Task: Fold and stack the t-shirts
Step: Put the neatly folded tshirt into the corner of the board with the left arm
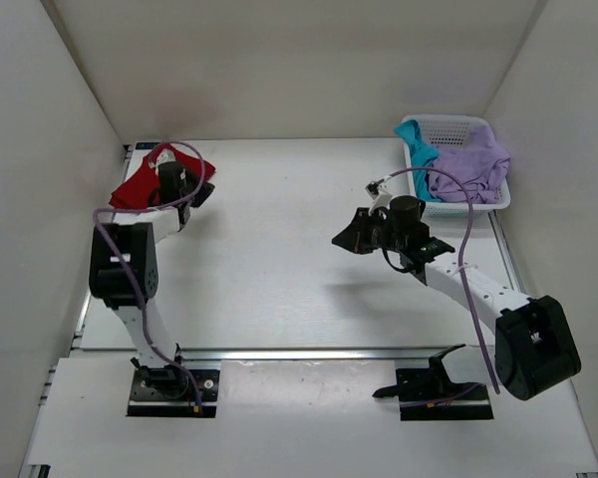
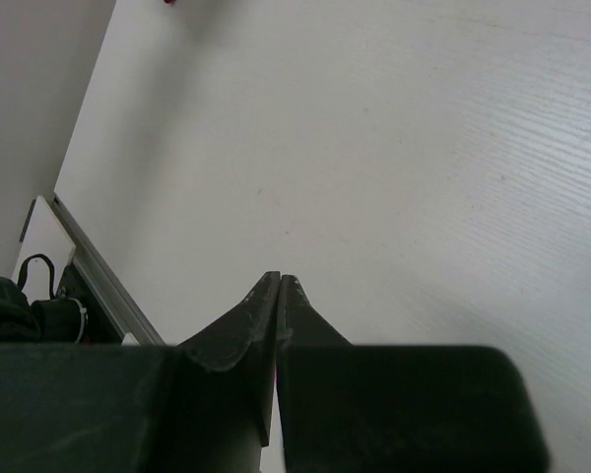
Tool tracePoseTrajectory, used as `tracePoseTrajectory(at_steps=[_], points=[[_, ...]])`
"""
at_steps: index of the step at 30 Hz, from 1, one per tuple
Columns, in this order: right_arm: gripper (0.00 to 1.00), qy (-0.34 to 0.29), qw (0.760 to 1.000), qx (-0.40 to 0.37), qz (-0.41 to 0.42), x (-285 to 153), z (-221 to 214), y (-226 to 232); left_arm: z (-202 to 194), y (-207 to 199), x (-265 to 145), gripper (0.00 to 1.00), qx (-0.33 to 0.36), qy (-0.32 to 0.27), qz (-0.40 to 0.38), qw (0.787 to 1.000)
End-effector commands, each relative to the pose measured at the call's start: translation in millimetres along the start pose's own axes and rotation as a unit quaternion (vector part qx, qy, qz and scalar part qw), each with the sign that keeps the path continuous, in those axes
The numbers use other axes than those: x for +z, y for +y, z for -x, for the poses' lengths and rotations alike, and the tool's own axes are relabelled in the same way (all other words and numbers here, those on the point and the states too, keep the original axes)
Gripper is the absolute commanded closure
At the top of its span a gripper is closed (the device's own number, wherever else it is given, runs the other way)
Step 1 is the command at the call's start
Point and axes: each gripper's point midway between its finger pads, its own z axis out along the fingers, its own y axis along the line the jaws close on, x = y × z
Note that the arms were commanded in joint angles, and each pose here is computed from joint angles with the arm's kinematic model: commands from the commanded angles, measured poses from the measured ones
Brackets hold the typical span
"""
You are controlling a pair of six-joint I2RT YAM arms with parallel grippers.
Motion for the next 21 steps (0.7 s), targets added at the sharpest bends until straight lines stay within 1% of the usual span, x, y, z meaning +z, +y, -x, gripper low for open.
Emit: tracePoseTrajectory(at_steps=[1, 3, 5, 6, 8, 10, 11, 12, 13, 14, 17, 18, 19, 21], points=[[1.0, -0.02, 1.0, -0.01, -0.002, -8, 8, 0, -25, 43, 17, 1.0, -0.061, 0.077, 0.034, 0.995], [1.0, -0.024, 1.0, -0.009, -0.006, -12, 8, -3, -28, 49, 29, 1.0, -0.059, 0.094, 0.052, 0.992], [1.0, -0.015, 1.0, -0.002, -0.005, -12, 2, -8, -34, 58, 36, 1.0, -0.057, 0.106, 0.062, 0.991], [1.0, -0.018, 1.0, -0.005, -0.005, -13, 4, -8, -29, 57, 41, 1.0, -0.061, 0.099, 0.063, 0.991], [1.0, -0.013, 1.0, -0.002, 0.002, -14, 2, -8, -31, 68, 48, 1.0, -0.075, 0.103, 0.076, 0.989], [0.99, -0.01, 1.0, 0.006, 0.006, -15, -1, -10, -23, 79, 59, 1.0, -0.1, 0.1, 0.085, 0.986], [1.0, -0.011, 1.0, 0.008, 0.012, -16, 1, -7, -29, 80, 64, 1.0, -0.115, 0.112, 0.08, 0.984], [1.0, -0.012, 1.0, 0.009, 0.022, -16, 3, -4, -29, 90, 71, 1.0, -0.123, 0.116, 0.086, 0.982], [0.99, -0.016, 1.0, 0.003, 0.019, -16, 8, -4, -19, 94, 78, 1.0, -0.131, 0.105, 0.086, 0.982], [1.0, -0.012, 1.0, -0.001, 0.014, -17, 7, -4, -21, 96, 79, 1.0, -0.134, 0.108, 0.092, 0.981], [1.0, -0.012, 1.0, 0.002, 0.001, -17, 13, -10, 12, 98, 96, 1.0, -0.124, 0.077, 0.103, 0.984], [1.0, -0.011, 1.0, 0.001, 0.002, -17, 12, -11, 9, 105, 100, 1.0, -0.125, 0.082, 0.112, 0.982], [1.0, -0.014, 1.0, 0.001, 0.002, -17, 14, -12, 23, 104, 105, 1.0, -0.122, 0.071, 0.109, 0.984], [0.99, -0.013, 1.0, 0.003, -0.001, -17, 13, -14, 38, 96, 111, 0.99, -0.119, 0.061, 0.097, 0.986]])
